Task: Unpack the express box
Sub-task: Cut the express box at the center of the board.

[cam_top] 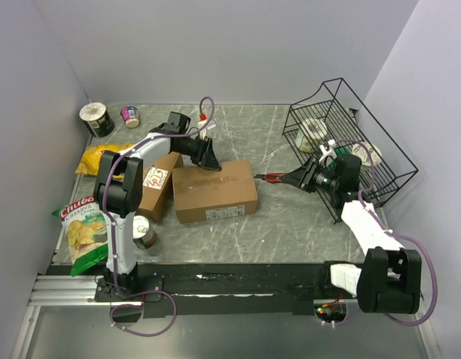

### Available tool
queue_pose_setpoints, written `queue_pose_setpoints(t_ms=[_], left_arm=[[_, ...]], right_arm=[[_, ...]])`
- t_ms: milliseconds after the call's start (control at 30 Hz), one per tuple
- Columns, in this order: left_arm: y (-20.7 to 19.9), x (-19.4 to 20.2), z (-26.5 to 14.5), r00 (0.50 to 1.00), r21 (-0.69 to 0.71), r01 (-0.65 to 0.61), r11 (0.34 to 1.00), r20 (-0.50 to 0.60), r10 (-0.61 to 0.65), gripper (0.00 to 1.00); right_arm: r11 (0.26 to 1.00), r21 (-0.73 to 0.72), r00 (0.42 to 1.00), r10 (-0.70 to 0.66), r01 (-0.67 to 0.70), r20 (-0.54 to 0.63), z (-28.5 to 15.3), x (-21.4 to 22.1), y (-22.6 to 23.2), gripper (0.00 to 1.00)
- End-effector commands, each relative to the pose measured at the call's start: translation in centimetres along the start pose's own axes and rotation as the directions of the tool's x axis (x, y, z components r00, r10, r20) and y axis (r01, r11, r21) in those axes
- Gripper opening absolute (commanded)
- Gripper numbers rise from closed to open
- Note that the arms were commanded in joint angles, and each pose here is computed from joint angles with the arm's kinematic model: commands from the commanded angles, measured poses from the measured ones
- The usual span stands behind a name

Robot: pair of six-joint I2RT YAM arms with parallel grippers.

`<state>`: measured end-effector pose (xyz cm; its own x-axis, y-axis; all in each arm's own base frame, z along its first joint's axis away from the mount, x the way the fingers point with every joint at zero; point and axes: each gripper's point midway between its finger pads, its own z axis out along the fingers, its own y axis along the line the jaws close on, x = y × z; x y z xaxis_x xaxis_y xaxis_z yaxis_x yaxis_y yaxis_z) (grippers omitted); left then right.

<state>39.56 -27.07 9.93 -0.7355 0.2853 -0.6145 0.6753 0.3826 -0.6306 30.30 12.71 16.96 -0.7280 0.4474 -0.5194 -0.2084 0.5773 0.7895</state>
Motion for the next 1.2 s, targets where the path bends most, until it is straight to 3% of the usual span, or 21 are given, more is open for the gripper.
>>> queue_pose_setpoints(t_ms=[0, 267, 767, 867, 967, 1167], left_arm=[[5.7, 5.7, 2.0, 0.987, -0.201, 0.035, 0.979, -0.147, -0.066, 0.01], [6.7, 5.5, 2.3, 0.987, -0.246, 0.054, 0.968, -0.135, -0.089, 0.01], [7.4, 5.0, 2.7, 0.989, -0.262, 0.064, 0.963, -0.116, -0.097, 0.01], [6.8, 5.2, 2.6, 0.988, -0.239, 0.052, 0.97, -0.131, -0.085, 0.01], [6.2, 5.2, 2.5, 0.988, -0.221, 0.037, 0.975, -0.139, -0.069, 0.01], [5.7, 5.6, 2.3, 0.987, -0.212, 0.038, 0.977, -0.148, -0.07, 0.01]], right_arm=[[0.997, -0.047, 0.998, -0.057, 0.057, 0.011, 0.0, -1.3, 1.6, 0.0], [0.999, -0.002, 0.995, -0.055, 0.055, -0.088, -1.1, 1.0, 1.1, 0.0], [0.996, -0.031, 0.985, -0.091, 0.087, -0.148, -2.5, 2.4, 2.3, 0.0], [0.985, 0.056, 0.984, -0.159, 0.164, -0.08, -2.7, -0.1, 1.2, 0.0], [0.987, 0.084, 0.99, -0.139, 0.138, 0.008, -2.2, -3.4, 0.4, 0.0], [0.994, 0.021, 0.992, -0.109, 0.108, 0.059, -0.4, -5.8, 0.8, 0.0]])
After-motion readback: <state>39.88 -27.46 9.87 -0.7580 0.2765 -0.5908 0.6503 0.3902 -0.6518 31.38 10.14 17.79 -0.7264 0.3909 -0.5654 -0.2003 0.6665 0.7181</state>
